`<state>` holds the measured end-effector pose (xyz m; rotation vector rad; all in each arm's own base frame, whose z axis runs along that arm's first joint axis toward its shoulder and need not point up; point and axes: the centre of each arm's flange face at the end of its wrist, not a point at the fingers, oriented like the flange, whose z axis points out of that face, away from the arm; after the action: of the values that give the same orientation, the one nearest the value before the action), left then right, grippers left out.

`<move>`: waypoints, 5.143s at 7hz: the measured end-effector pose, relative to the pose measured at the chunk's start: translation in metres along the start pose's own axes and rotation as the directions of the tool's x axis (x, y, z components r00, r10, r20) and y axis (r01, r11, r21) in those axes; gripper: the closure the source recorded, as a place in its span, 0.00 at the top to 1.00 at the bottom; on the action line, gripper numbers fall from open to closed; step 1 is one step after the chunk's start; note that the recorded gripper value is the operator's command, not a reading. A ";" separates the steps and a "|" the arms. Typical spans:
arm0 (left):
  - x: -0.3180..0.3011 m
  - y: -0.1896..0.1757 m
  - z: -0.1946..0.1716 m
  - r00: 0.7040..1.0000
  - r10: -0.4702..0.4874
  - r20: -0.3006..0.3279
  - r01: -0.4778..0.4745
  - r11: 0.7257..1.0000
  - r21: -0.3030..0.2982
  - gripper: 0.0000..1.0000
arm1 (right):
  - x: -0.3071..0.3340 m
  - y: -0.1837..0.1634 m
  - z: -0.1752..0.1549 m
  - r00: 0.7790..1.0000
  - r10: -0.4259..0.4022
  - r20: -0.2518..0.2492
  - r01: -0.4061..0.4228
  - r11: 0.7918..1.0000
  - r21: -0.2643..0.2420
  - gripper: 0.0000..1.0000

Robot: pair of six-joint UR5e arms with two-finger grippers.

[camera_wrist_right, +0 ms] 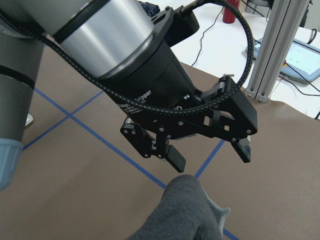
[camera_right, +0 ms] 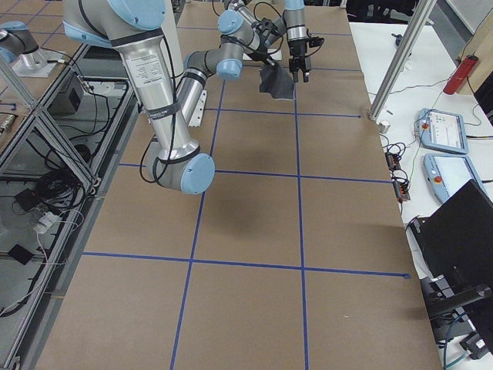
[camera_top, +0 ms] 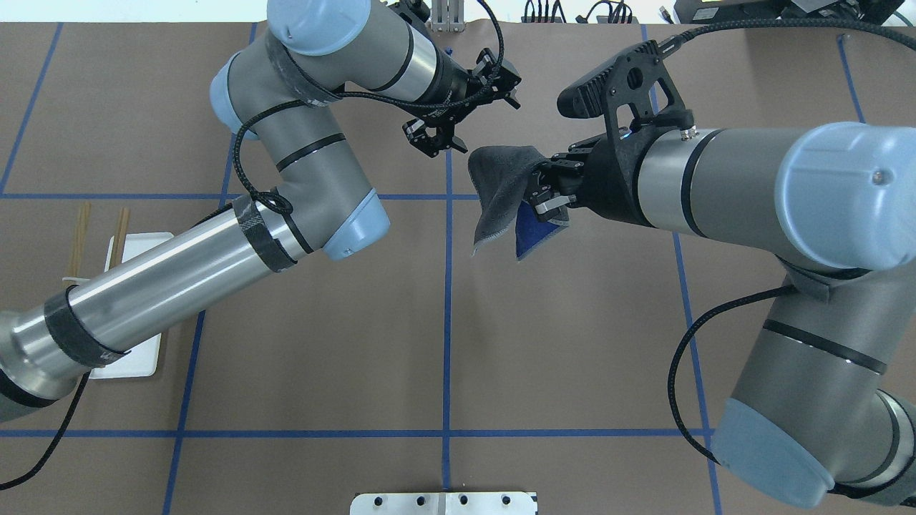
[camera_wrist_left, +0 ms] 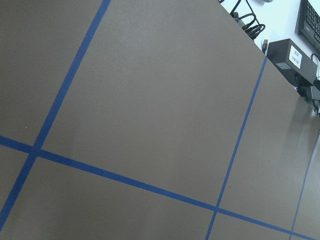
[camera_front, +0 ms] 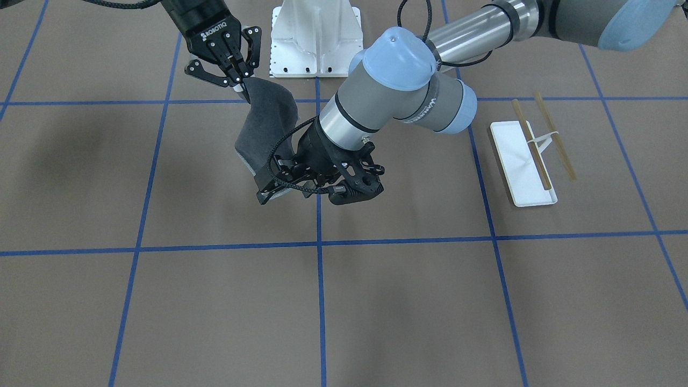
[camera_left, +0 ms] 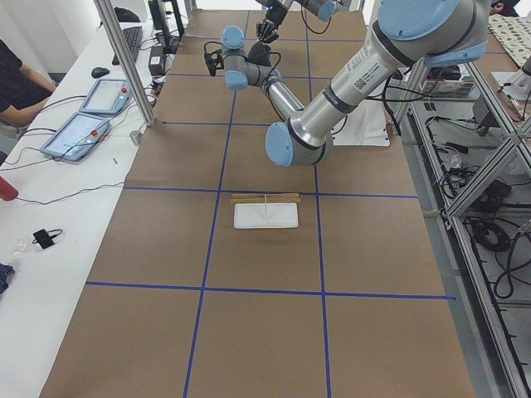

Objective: Hang towel on rack

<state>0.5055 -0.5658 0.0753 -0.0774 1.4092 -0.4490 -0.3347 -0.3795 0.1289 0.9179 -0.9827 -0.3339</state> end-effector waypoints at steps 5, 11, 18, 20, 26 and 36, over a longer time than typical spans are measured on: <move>0.000 0.009 -0.003 1.000 0.000 0.005 0.000 0.999 -0.048 0.80 | 0.002 -0.001 0.002 1.000 -0.001 -0.018 0.001 1.000 0.008 0.00; -0.005 0.010 -0.004 1.000 -0.008 0.021 0.010 0.997 -0.081 0.22 | 0.004 0.001 0.004 1.000 0.000 -0.026 0.000 1.000 0.006 0.00; -0.002 -0.045 -0.068 0.998 -0.045 0.040 0.049 0.993 -0.106 0.00 | 0.014 0.014 -0.009 0.979 0.204 -0.021 -0.204 0.979 -0.022 1.00; -0.040 -0.090 -0.137 0.997 -0.068 0.044 0.074 0.987 -0.141 0.00 | 0.058 0.041 -0.011 0.958 0.250 -0.138 -0.264 0.960 -0.094 1.00; -0.184 -0.142 -0.303 0.999 -0.037 0.028 0.041 0.984 -0.176 0.00 | 0.342 0.079 -0.066 0.884 0.292 -0.365 -0.448 0.754 -0.480 1.00; -0.470 -0.127 -0.359 0.979 0.144 0.143 -0.121 0.981 -0.153 0.00 | 0.496 0.202 -0.090 0.838 0.402 -0.369 -0.539 0.513 -0.668 1.00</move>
<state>0.0846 -0.4433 0.4917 -0.1309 1.2846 -0.2255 -0.0214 -0.5212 0.5485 -0.1251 -0.7797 -0.1550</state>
